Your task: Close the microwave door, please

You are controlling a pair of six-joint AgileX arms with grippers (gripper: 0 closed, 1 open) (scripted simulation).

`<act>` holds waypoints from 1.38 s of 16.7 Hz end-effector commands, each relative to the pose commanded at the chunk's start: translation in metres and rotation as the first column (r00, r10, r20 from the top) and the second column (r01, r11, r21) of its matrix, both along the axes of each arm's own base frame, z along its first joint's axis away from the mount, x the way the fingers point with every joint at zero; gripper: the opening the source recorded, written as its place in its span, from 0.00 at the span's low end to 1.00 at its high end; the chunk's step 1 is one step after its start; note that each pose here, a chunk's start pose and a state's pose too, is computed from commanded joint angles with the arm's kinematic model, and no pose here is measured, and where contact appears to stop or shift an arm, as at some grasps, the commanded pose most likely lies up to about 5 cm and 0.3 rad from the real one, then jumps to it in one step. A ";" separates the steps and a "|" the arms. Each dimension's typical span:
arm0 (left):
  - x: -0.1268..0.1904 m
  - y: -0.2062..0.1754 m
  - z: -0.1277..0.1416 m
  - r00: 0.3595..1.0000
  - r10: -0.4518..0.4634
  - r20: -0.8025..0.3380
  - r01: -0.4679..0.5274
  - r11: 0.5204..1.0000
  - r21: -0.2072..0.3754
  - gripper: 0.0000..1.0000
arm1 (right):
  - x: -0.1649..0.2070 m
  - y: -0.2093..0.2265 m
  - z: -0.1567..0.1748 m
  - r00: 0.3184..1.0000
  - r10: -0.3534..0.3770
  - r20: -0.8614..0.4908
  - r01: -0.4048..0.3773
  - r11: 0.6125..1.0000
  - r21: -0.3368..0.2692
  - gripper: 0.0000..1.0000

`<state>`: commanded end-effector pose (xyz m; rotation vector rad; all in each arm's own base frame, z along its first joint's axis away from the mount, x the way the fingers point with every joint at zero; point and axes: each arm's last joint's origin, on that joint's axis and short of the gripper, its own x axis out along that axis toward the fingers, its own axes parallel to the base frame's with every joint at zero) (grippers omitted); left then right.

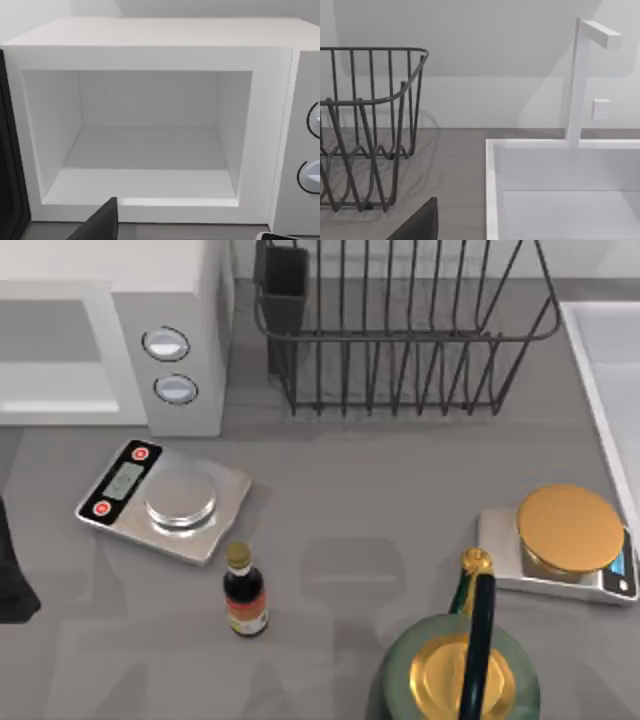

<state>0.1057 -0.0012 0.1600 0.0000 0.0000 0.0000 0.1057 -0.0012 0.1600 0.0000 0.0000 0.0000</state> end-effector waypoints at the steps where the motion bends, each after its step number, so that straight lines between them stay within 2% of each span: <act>1: 0.000 0.000 0.000 1.000 0.000 0.000 0.000 1.000 0.000 1.00 | 0.000 0.000 0.000 1.000 0.000 0.000 0.000 1.000 0.000 1.00; 14: 0.000 0.000 0.000 1.000 0.000 0.000 0.000 1.000 0.000 0.02 | 0.000 0.000 0.000 1.000 0.000 0.000 0.000 1.000 0.000 1.00; 23: 0.000 0.000 0.000 1.000 0.000 0.000 0.000 1.000 0.000 0.00 | 0.000 0.000 0.000 1.000 0.000 0.000 0.000 1.000 0.000 1.00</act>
